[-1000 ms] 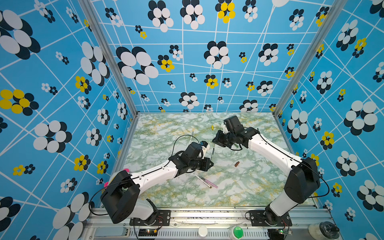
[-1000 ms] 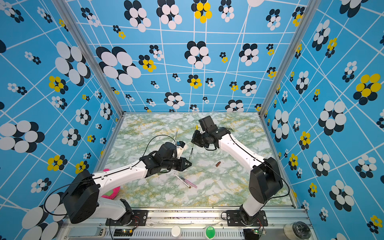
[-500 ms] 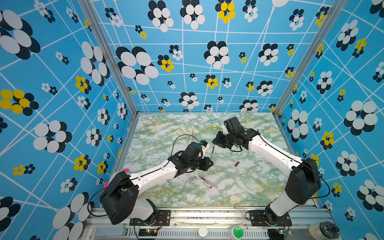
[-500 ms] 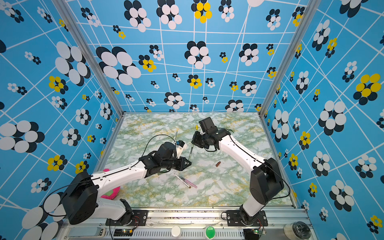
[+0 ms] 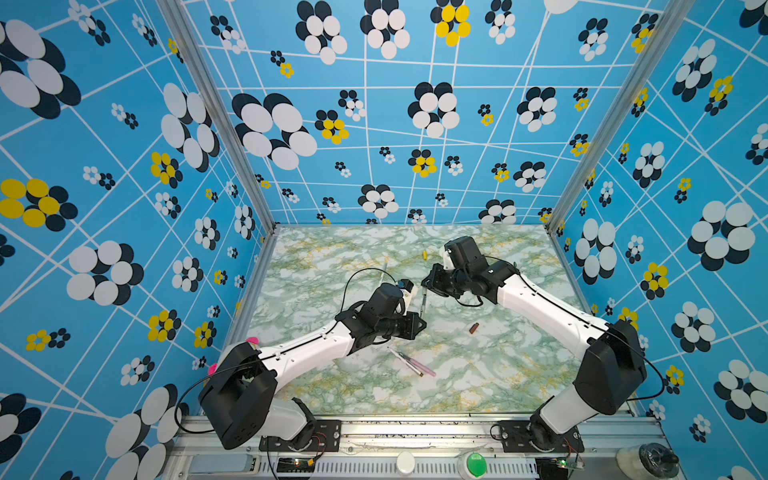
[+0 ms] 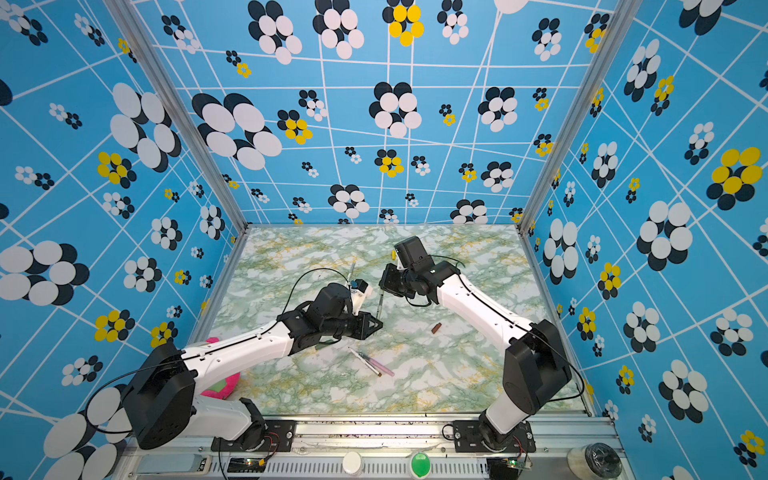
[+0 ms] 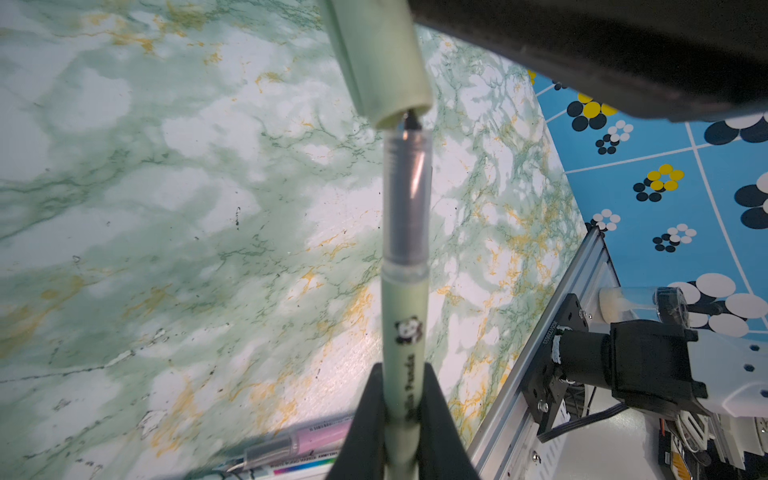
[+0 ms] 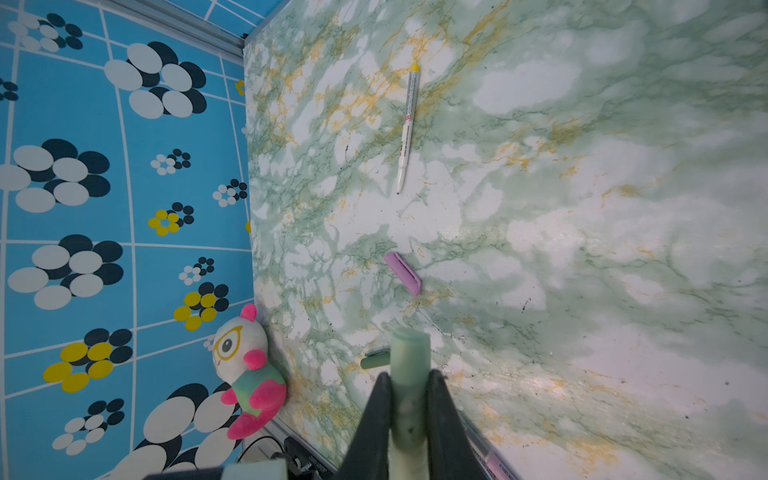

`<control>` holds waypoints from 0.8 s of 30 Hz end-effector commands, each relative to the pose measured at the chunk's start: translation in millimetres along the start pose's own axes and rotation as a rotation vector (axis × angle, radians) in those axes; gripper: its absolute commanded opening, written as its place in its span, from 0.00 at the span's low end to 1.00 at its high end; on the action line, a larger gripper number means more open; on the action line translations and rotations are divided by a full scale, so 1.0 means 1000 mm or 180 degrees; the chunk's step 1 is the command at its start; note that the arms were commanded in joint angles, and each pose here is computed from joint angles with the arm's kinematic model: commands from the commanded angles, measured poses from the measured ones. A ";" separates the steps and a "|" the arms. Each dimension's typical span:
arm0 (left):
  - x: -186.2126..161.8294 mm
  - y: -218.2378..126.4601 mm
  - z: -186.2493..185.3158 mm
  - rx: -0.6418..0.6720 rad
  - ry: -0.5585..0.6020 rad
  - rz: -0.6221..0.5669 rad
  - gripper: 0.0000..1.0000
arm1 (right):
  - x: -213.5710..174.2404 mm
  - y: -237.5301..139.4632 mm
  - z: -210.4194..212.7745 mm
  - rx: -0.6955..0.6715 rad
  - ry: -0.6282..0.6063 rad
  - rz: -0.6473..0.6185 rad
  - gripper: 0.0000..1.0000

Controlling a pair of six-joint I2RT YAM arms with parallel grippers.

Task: Insert the pens into the pen caps
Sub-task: 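Lower the light green cap onto the pen tip with the right gripper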

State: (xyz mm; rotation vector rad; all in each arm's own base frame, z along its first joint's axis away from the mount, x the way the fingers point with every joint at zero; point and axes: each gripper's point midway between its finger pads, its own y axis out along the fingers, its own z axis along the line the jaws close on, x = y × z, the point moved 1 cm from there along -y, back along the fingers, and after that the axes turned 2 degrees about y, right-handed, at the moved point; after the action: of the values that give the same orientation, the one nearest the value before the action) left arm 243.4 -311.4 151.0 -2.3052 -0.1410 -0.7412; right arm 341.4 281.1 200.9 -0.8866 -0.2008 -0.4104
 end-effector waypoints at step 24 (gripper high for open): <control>0.033 -0.023 0.005 0.0062 -0.0029 -0.0485 0.00 | -0.014 -0.018 0.023 0.0337 -0.0451 -0.0267 0.16</control>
State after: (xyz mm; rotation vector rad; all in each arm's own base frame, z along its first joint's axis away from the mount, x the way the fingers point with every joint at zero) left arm 257.1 -301.9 170.2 -2.3103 -0.2468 -0.7677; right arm 331.8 289.1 221.3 -0.8164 -0.3655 -0.4439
